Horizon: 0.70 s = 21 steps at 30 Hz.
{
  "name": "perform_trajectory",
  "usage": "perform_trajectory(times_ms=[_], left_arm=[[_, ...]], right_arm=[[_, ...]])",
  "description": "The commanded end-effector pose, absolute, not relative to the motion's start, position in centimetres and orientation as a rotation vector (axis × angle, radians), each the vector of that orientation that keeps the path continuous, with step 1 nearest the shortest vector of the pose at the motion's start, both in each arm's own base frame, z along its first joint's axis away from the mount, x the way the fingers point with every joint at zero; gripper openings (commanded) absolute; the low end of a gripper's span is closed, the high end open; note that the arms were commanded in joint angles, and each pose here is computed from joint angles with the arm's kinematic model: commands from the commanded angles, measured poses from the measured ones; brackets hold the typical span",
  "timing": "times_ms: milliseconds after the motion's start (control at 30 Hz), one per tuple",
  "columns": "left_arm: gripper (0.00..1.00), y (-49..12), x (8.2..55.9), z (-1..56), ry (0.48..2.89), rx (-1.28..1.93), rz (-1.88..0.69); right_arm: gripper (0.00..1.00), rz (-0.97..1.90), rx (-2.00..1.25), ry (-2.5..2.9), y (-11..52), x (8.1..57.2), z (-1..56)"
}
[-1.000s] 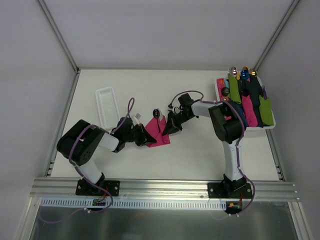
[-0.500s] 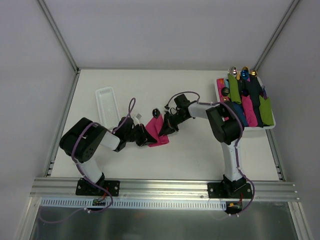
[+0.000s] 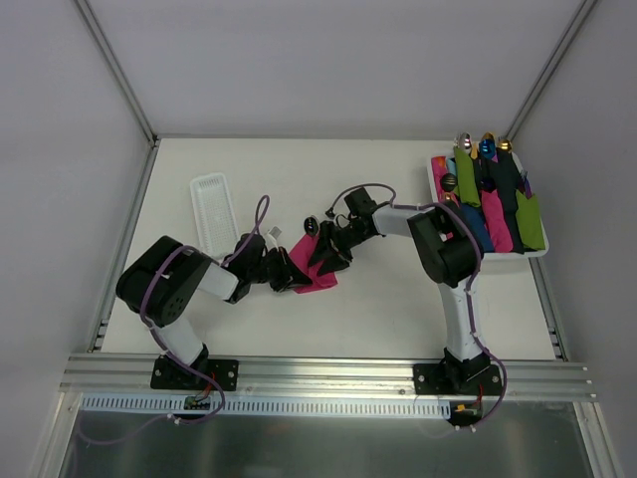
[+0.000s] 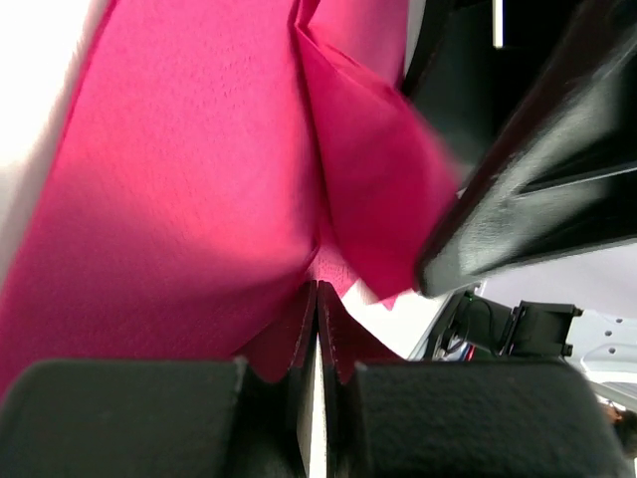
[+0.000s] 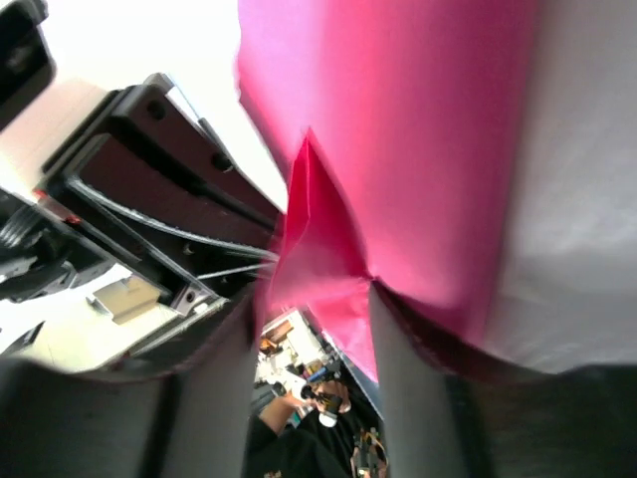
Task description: Place the utensils on the paper napkin and roll it up
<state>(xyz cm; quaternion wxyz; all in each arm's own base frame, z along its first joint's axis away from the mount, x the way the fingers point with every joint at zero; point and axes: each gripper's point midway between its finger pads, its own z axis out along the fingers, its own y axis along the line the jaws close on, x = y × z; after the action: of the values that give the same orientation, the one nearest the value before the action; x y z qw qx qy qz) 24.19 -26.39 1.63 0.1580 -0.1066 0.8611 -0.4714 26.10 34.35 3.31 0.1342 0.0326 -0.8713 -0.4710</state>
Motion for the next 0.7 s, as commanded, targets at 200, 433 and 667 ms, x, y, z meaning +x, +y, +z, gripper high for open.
perform_trajectory(times_ms=[200,433,667], left_arm=[[0.07,-25.6,24.8,6.1,2.311,-0.224,-1.309],[0.08,-26.3,25.2,9.2,2.237,-0.171,-1.365],[0.10,-26.5,26.1,7.6,2.310,-0.255,-1.332]], right_arm=[[0.62,-1.292,0.049,-2.540,33.9,25.7,1.8],[0.62,-1.280,-0.001,-2.546,33.8,26.1,1.6],[0.66,-1.292,-0.031,-2.529,33.9,26.1,1.8]])
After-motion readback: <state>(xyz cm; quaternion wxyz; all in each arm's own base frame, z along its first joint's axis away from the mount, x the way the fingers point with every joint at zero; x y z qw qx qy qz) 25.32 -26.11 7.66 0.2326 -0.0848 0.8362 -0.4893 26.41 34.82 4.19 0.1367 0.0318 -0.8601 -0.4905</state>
